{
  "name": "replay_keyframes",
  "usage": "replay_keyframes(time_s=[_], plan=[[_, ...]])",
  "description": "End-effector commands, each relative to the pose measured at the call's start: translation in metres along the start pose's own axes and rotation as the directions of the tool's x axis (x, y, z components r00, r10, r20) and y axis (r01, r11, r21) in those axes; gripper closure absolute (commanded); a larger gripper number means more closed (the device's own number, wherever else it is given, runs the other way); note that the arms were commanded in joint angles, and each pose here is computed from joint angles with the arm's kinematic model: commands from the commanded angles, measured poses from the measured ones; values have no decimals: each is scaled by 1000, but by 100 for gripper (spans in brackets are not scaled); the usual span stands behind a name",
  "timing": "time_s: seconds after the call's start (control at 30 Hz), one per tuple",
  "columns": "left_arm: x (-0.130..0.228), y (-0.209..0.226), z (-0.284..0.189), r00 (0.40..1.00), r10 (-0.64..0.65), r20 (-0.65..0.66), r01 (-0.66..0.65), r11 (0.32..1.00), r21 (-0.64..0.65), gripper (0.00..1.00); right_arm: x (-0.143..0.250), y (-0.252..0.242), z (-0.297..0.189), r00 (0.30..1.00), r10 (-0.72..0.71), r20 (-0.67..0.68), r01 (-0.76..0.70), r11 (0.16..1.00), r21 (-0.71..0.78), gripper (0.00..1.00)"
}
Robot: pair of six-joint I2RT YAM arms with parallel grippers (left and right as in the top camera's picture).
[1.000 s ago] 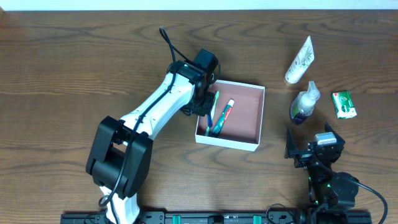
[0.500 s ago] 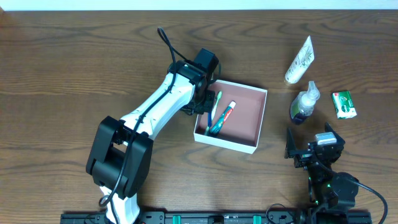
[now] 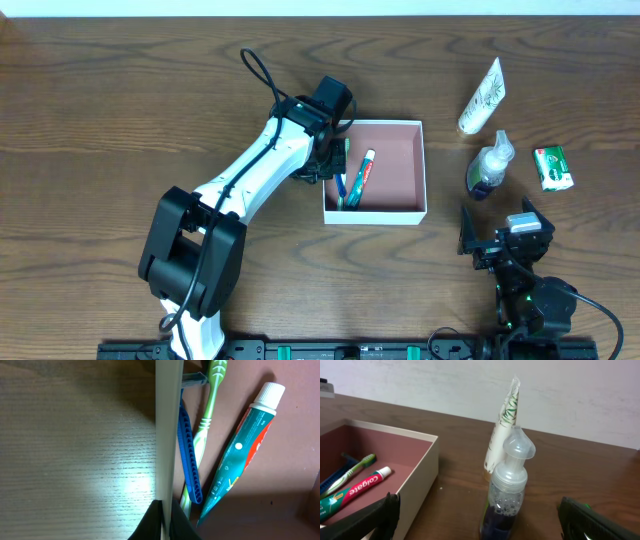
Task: Pack container
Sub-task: 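Open the left gripper to release the razor inside the box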
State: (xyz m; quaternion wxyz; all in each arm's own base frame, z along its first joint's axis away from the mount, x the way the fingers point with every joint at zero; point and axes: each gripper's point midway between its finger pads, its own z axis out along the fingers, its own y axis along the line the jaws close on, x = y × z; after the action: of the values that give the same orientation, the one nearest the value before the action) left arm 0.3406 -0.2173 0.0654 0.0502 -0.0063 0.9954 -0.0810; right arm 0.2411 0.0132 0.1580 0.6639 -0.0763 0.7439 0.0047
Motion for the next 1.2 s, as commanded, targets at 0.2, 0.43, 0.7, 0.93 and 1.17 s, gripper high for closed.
replay_keyframes(time_s=[0.2, 0.43, 0.7, 0.93, 1.17], plan=[[3, 2, 3, 997, -77, -14, 77, 997, -6, 94, 1, 3, 0, 1000, -13, 2, 13, 1000, -12, 1], [3, 3, 3, 998, -59, -17, 59, 998, -8, 93, 1, 3, 0, 1000, -13, 2, 13, 1000, -12, 1], [3, 3, 3, 1000, -6, -18, 6, 1000, -7, 91, 1, 3, 0, 1000, -13, 2, 13, 1000, -12, 1], [4, 3, 3, 1000, 9, -19, -9, 1000, -7, 91, 1, 3, 0, 1000, -13, 2, 13, 1000, -12, 1], [4, 3, 3, 999, 39, -20, -39, 999, -7, 94, 1, 3, 0, 1000, -13, 2, 13, 1000, -12, 1]])
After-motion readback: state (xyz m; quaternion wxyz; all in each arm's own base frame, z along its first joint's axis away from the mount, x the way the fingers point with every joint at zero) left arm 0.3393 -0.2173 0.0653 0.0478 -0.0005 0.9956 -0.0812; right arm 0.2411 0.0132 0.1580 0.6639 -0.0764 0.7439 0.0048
